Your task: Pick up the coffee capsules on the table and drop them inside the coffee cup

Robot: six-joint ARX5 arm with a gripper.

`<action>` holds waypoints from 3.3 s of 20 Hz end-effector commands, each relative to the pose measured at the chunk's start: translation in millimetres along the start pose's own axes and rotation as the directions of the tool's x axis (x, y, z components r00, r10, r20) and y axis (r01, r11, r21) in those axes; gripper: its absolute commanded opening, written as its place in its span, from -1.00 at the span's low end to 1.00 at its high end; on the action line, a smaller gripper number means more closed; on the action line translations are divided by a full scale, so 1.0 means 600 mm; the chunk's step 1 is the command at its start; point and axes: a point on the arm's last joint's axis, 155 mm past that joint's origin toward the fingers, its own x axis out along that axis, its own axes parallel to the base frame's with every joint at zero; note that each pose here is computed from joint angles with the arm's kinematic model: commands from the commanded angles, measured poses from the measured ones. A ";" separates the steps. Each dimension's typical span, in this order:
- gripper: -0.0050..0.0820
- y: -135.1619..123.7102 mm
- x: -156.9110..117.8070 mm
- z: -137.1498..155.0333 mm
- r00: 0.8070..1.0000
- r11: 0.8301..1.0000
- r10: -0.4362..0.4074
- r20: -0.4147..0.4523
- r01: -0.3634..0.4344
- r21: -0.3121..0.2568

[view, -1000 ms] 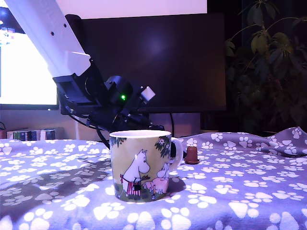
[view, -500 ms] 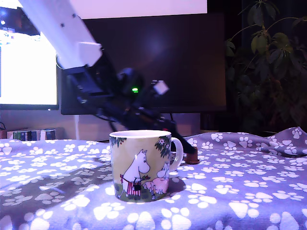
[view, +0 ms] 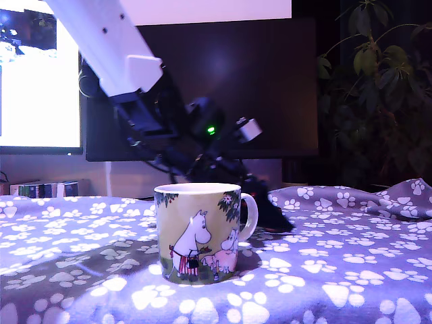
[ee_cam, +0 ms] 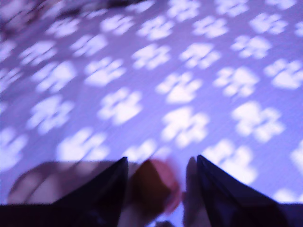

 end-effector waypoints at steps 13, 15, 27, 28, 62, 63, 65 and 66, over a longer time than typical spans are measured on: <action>-0.32 -0.011 0.016 -0.028 0.999 0.999 -0.035 -0.010 0.035 -0.016; -0.45 -0.012 0.016 -0.026 0.999 0.999 -0.040 -0.004 0.040 -0.014; -0.68 -0.005 0.006 -0.004 0.998 0.997 -0.044 0.040 0.046 -0.054; -0.68 -0.003 0.002 0.003 0.998 0.997 -0.039 0.045 0.042 -0.063; -0.68 0.108 -0.225 0.010 0.955 0.853 0.268 -0.129 -0.298 -0.429; -0.68 0.109 -0.234 0.016 0.953 0.852 0.278 -0.122 -0.303 -0.426; -0.68 0.108 -0.250 0.024 0.948 0.851 0.298 -0.110 -0.316 -0.419; -0.68 0.108 -0.258 0.026 0.944 0.850 0.313 -0.102 -0.327 -0.413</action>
